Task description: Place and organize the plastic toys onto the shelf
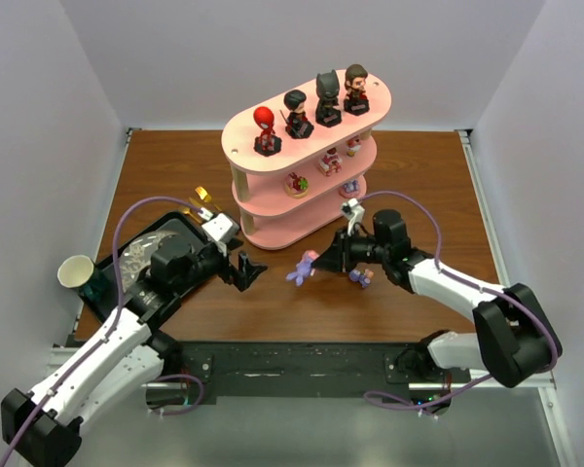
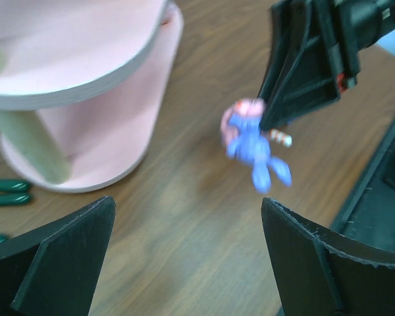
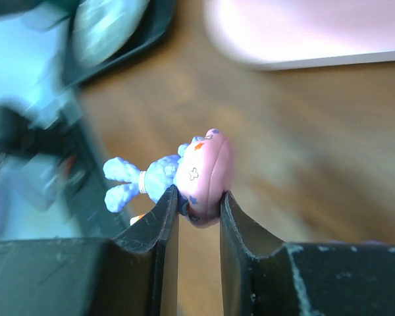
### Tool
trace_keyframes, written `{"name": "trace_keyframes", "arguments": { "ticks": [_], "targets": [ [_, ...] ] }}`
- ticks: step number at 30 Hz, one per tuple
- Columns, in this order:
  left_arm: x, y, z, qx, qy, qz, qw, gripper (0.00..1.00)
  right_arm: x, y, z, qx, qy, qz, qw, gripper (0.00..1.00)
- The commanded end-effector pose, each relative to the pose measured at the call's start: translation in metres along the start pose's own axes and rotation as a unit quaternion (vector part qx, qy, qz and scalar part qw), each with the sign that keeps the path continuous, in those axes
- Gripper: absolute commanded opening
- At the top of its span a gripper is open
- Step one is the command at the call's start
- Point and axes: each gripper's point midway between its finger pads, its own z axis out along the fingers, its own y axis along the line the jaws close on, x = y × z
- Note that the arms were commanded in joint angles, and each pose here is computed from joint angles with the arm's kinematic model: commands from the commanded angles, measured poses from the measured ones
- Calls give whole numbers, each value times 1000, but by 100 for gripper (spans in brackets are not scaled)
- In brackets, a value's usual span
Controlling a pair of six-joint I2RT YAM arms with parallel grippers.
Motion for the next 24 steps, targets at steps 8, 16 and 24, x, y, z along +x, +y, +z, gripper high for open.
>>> {"name": "trace_keyframes", "arguments": {
  "ticks": [8, 16, 24],
  "targets": [
    [-15, -56, 6, 169, -23, -39, 985, 97, 13, 135, 9, -265, 64, -92, 958, 0],
    [-7, -81, 1, 250, -1, -57, 967, 91, 0, 155, 12, -307, 41, -121, 943, 0],
    [1, -93, -3, 294, 24, -83, 952, 73, -3, 157, 10, -309, 27, -142, 940, 0]
  ]
}}
